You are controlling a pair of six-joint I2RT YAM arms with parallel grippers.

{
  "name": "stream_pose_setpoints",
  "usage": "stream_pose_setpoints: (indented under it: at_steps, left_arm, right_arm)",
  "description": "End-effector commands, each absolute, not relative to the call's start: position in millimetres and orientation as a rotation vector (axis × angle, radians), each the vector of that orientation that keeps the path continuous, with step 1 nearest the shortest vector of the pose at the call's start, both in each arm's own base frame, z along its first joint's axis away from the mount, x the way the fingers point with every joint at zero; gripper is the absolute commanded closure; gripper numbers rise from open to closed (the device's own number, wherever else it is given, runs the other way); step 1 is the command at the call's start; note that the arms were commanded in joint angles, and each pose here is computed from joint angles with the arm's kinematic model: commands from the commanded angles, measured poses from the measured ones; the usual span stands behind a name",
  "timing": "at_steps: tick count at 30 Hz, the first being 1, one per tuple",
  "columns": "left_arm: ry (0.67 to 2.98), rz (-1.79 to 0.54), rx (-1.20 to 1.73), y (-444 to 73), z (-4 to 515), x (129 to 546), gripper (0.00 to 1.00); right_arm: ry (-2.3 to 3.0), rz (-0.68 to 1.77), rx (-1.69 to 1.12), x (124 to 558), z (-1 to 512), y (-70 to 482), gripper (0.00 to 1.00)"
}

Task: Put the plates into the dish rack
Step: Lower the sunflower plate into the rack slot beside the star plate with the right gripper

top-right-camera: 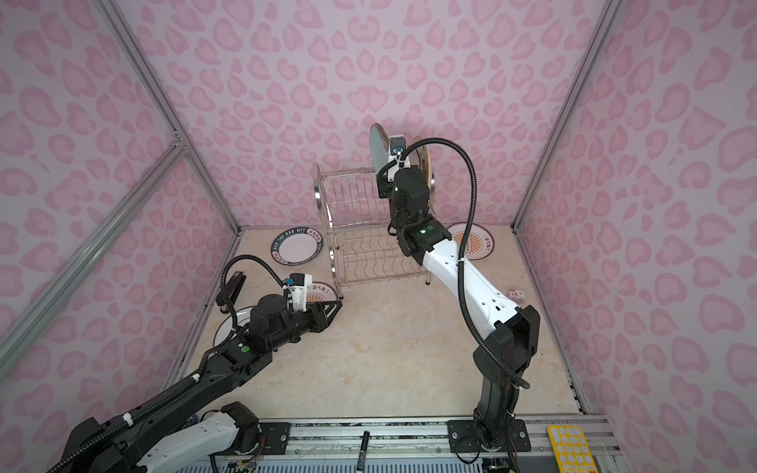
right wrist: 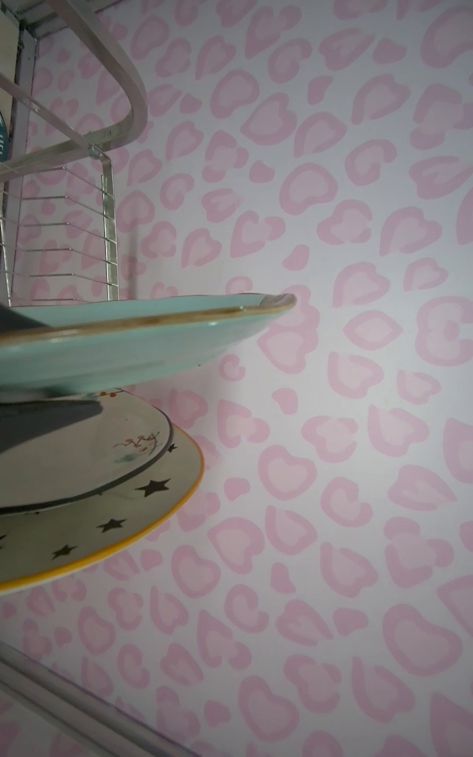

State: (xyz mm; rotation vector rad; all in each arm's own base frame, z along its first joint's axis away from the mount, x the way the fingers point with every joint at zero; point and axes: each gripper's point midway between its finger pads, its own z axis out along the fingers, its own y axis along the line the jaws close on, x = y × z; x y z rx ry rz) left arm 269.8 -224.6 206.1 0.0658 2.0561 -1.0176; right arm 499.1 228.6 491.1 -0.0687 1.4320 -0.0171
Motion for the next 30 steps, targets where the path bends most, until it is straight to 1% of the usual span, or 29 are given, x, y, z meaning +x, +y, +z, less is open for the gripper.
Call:
stream_pose_setpoints:
  at_steps: [1, 15, 30]
  left_arm:
    - [2.048, -1.003, 0.070, -222.9, 207.0, 270.3, 0.61]
    - [2.059, -0.993, 0.064, -221.7, 203.8, 270.0, 0.61]
    - [2.062, -0.980, 0.054, -217.9, 203.3, 268.4, 0.61]
  right_arm:
    - [1.378, -0.077, -0.024, 498.6, 505.5, 224.8, 1.00]
    - [1.411, -0.180, -0.016, 510.8, 485.7, 223.8, 1.00]
    - [1.450, -0.190, -0.010, 518.1, 464.1, 219.1, 1.00]
